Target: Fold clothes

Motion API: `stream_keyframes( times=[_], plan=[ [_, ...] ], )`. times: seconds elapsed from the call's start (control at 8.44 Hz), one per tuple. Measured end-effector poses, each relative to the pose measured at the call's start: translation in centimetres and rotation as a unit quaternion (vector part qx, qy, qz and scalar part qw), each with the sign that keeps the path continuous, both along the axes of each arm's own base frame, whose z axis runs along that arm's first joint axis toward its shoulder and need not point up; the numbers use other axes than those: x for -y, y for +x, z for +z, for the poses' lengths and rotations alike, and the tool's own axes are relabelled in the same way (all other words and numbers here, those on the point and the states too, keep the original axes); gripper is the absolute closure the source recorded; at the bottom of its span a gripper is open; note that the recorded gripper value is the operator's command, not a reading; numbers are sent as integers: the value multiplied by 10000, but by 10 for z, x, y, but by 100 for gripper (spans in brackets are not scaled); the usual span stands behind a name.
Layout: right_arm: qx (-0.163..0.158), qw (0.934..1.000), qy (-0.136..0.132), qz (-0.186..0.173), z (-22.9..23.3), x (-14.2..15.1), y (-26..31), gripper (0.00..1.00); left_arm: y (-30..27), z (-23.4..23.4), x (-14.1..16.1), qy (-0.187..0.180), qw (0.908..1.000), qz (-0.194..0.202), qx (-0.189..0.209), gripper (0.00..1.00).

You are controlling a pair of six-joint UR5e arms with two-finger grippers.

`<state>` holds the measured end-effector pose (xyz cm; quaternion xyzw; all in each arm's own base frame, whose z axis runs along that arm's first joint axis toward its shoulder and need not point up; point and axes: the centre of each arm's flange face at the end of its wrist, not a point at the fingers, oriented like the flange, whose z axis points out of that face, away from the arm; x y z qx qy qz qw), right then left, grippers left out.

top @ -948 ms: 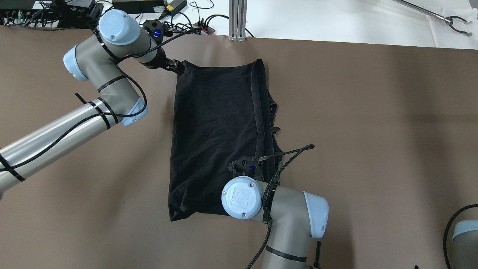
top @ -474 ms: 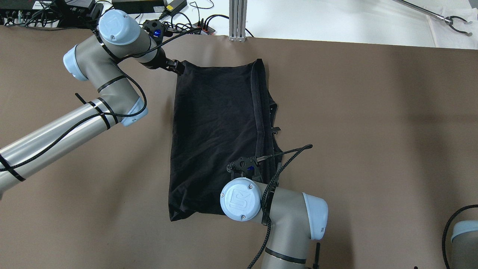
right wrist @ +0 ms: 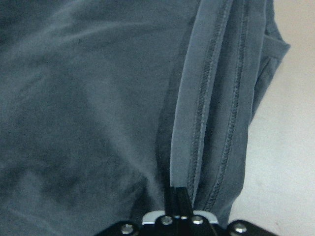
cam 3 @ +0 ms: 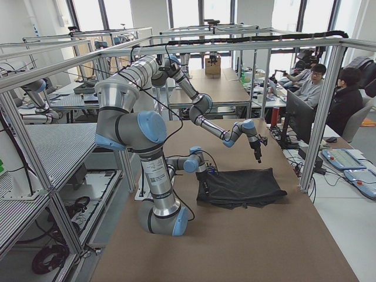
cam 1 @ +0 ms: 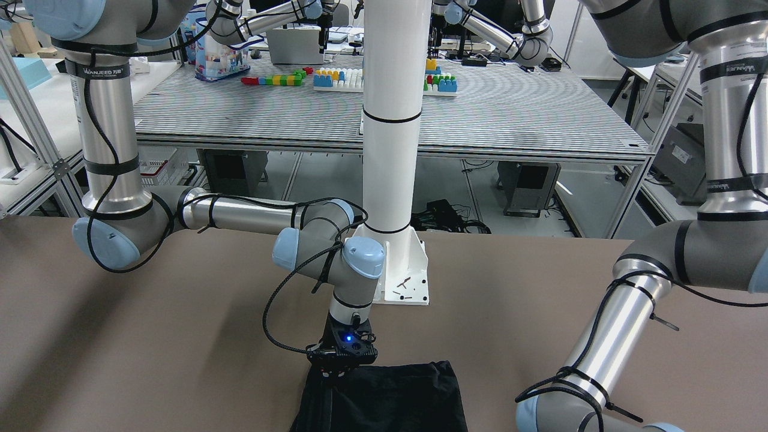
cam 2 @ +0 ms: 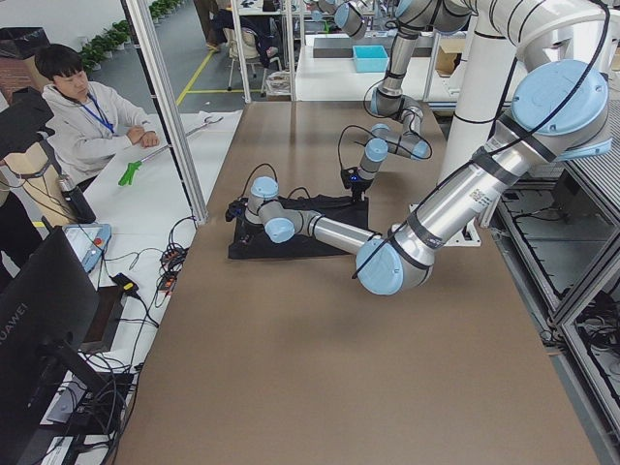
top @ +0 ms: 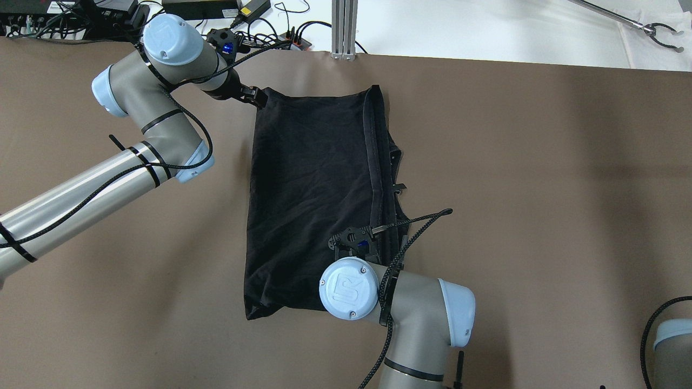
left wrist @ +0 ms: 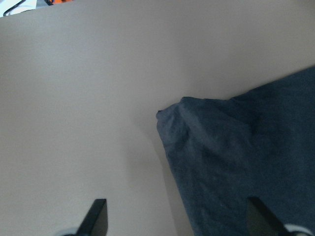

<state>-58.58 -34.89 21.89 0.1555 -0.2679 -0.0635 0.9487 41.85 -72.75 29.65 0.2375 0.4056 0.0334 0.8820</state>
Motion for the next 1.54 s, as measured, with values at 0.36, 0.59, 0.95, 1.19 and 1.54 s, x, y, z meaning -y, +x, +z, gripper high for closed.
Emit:
stream_keyframes(
  times=[0.36,0.59,0.95,1.19,1.54],
  plan=[
    [-13,10000,-3,2,9,-2,11,100,0,1,0,-4,10000,-3,6,0],
    [-106,9999,9,-38,35,-9,33,100,0,1,0,-5,10000,-10,1,0],
    [-219,9998,26,14,56,-12,46,8,-1,3,-1,-17,10000,-22,-6,0],
    [-172,9998,36,52,52,-12,46,6,-3,5,-4,-32,10000,-40,-32,0],
    [91,9997,124,196,40,5,50,6,-4,4,-6,-34,10000,-46,-56,0]
  ],
)
